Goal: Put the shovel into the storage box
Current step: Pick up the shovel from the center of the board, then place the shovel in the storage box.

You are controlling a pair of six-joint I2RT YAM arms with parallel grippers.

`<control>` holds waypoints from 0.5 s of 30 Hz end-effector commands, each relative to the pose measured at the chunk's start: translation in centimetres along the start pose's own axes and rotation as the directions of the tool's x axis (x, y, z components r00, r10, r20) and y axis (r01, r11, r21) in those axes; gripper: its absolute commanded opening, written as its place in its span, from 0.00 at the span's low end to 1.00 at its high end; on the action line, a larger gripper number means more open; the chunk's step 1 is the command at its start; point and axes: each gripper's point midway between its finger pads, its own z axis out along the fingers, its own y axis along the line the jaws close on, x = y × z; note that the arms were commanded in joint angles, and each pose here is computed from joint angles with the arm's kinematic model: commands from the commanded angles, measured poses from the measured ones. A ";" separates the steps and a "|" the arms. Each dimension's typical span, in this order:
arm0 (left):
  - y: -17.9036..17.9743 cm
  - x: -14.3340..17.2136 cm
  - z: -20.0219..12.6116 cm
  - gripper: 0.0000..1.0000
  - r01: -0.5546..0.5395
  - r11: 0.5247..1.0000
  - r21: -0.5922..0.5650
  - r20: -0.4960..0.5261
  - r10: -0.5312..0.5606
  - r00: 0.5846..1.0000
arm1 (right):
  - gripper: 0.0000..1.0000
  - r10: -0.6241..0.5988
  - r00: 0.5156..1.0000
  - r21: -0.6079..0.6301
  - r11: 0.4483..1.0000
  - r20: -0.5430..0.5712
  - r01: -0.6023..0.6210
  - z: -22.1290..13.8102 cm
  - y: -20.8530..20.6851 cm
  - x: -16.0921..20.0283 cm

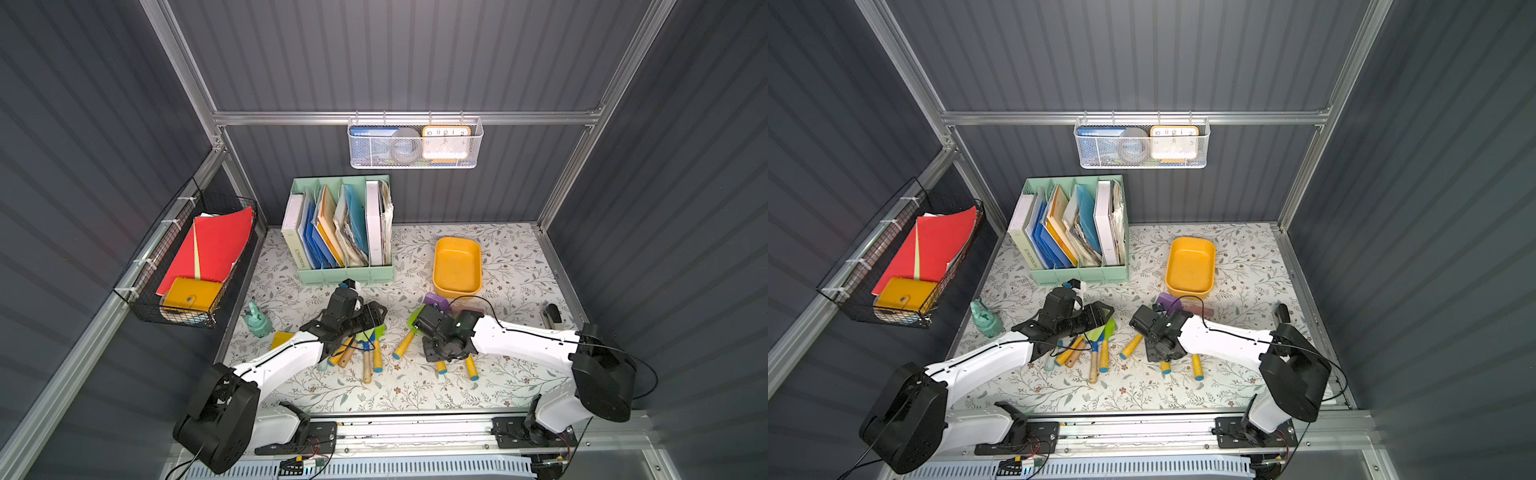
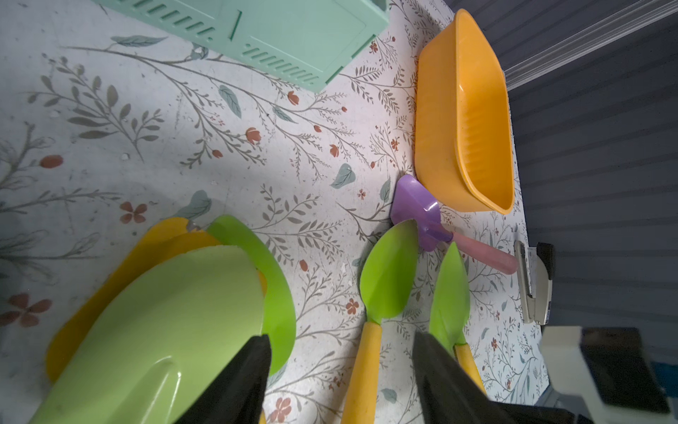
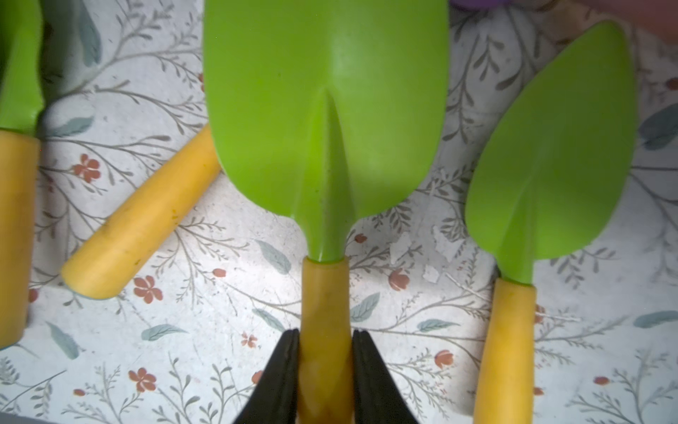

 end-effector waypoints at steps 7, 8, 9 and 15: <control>-1.0 -0.4 0.2 0.67 0.006 1.000 0.022 0.011 -0.007 1.000 | 0.18 0.049 0.988 -0.018 0.999 0.144 -0.047 -4.9 -1.5 -5.0; -1.1 -0.6 0.3 0.67 0.006 1.000 0.024 0.012 -0.006 1.000 | 0.18 0.064 0.985 -0.031 0.998 0.162 -0.059 -5.3 -1.7 -5.8; -1.2 -0.6 0.3 0.67 0.006 1.000 0.025 0.011 -0.007 1.000 | 0.19 0.077 0.980 -0.040 0.997 0.182 -0.071 -5.8 -2.1 -6.6; -1.6 -0.6 0.5 0.67 0.005 0.999 0.033 0.010 -0.005 1.000 | 0.18 0.174 0.952 -0.068 0.984 0.252 -0.162 -7.9 -4.9 -11.5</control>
